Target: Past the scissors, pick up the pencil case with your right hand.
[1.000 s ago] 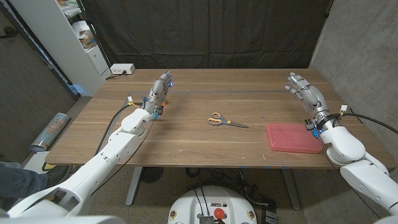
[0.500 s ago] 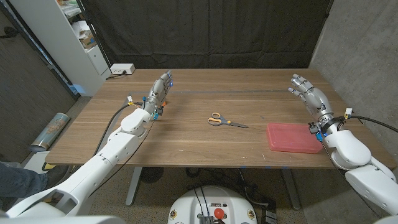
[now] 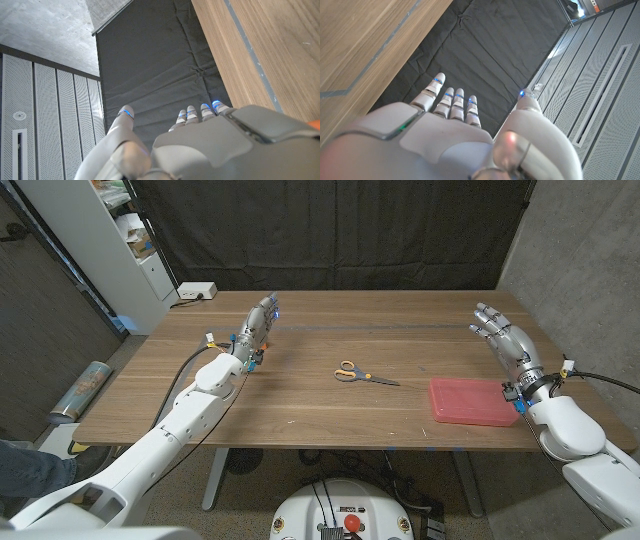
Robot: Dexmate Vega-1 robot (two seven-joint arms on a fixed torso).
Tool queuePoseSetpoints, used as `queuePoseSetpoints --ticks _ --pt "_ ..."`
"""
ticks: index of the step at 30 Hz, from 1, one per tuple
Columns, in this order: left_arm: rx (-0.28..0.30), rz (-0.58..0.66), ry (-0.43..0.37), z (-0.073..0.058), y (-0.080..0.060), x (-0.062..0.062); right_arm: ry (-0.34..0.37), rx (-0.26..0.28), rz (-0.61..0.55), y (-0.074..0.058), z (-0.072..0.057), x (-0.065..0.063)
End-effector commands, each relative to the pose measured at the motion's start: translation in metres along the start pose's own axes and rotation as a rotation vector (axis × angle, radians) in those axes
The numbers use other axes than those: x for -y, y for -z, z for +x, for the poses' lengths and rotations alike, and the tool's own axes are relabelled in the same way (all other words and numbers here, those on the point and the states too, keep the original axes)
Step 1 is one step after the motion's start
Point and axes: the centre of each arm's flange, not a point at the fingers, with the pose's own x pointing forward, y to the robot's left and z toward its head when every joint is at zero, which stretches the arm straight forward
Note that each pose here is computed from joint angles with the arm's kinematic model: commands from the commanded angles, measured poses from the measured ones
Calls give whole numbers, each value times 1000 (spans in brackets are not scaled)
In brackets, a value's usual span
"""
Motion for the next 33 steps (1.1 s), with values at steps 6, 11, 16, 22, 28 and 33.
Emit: queuePoseSetpoints --ticks 6,11,16,22,28,33 --pt "0 6 3 3 -2 6 -35 -9 -31 1 -10 8" --pt "0 10 4 3 -3 9 -53 -13 -60 -2 -14 11" --pt "-6 16 12 5 -3 12 -87 -22 -155 -8 -16 13" --pt "-5 26 19 7 -6 15 -94 -23 -195 -12 -21 12" --pt "-8 24 27 9 -6 16 -104 -26 -236 -14 -23 10" --pt "-11 26 30 11 -6 17 -116 -30 -282 -19 -24 9"
